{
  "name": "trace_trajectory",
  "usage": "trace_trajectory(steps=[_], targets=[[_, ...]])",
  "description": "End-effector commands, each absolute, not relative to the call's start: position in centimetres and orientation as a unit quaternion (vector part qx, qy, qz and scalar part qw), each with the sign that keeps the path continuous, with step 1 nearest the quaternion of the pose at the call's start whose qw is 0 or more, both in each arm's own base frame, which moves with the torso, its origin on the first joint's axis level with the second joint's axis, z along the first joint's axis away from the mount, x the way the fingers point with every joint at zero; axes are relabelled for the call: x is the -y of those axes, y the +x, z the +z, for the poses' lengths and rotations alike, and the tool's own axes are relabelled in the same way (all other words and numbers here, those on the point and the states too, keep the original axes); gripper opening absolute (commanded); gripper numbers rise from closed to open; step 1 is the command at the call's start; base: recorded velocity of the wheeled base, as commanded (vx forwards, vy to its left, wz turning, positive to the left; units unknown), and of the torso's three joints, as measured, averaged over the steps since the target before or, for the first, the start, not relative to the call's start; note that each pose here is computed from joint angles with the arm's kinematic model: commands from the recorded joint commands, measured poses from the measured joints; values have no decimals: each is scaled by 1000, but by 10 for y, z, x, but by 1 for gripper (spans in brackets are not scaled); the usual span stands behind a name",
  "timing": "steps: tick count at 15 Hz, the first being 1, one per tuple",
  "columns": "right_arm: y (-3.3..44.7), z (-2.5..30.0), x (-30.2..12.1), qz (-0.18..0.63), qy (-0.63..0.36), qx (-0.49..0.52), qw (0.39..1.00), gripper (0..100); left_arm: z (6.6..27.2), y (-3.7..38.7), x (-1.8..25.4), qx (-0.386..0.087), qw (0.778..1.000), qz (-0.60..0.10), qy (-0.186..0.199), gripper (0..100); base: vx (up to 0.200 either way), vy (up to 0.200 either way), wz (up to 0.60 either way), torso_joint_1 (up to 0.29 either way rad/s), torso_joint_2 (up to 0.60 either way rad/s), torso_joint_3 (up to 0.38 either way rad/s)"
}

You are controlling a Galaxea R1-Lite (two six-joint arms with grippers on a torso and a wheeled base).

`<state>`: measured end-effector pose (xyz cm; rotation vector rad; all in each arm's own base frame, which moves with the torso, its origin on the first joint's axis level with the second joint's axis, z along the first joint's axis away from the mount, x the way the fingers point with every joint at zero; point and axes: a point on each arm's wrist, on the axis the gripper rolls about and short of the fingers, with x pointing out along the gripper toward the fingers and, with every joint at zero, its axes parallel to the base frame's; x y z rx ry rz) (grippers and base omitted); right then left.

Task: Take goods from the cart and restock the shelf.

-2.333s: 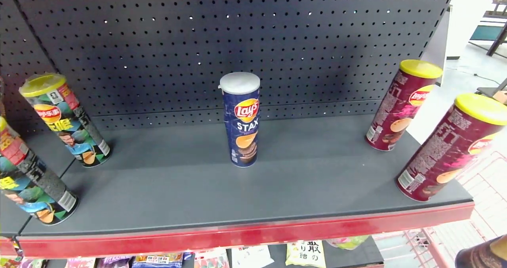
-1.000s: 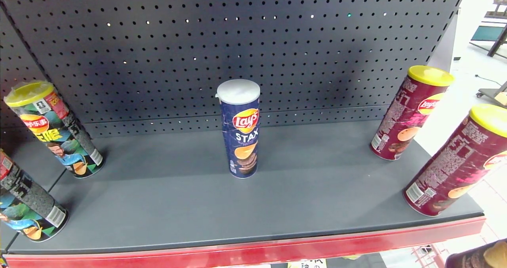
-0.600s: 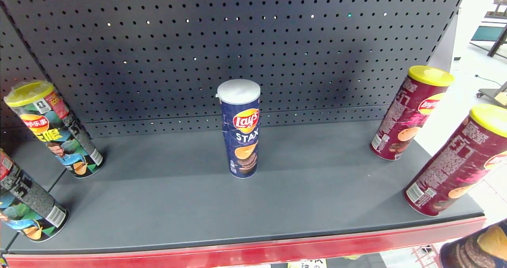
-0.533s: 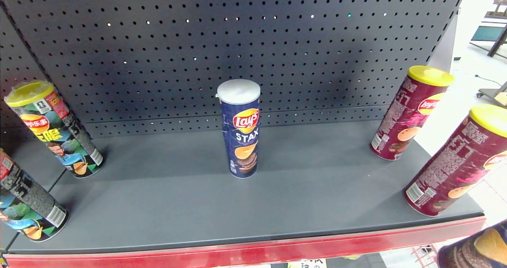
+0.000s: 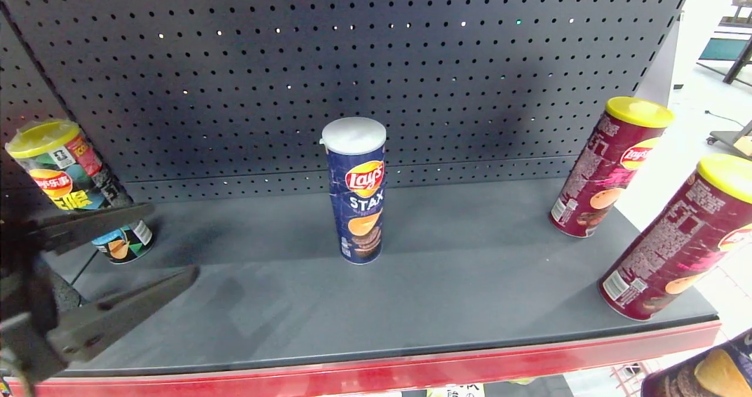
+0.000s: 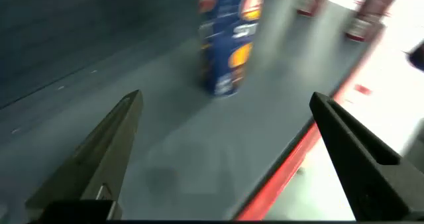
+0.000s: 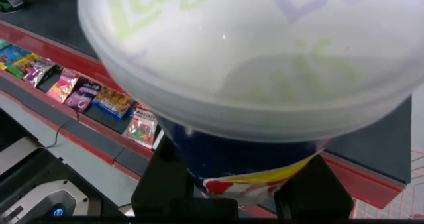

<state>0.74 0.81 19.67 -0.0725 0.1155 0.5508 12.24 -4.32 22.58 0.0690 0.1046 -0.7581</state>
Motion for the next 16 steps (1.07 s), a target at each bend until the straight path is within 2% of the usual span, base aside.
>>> trace_trajectory(steps=[1,4,8,11,14,16], targets=[[7,198,-8,272,-36,-55,960,0,214,190,94,-104,885,-453,37,100,0,0,0,0,0,0],[7,196,-8,270,-35,-56,960,0,216,226,121,-110,874,-471,41,100,0,0,0,0,0,0],[7,196,-8,269,-35,-56,961,0,216,264,137,-100,882,-456,68,100,0,0,0,0,0,0],[7,196,-8,268,-34,-56,961,0,222,276,146,-87,884,-453,70,100,0,0,0,0,0,0],[7,196,-8,267,-34,-55,961,0,222,274,160,-85,874,-472,72,100,0,0,0,0,0,0],[6,197,-8,267,-34,-54,961,0,219,279,163,-88,876,-469,73,100,0,0,0,0,0,0]])
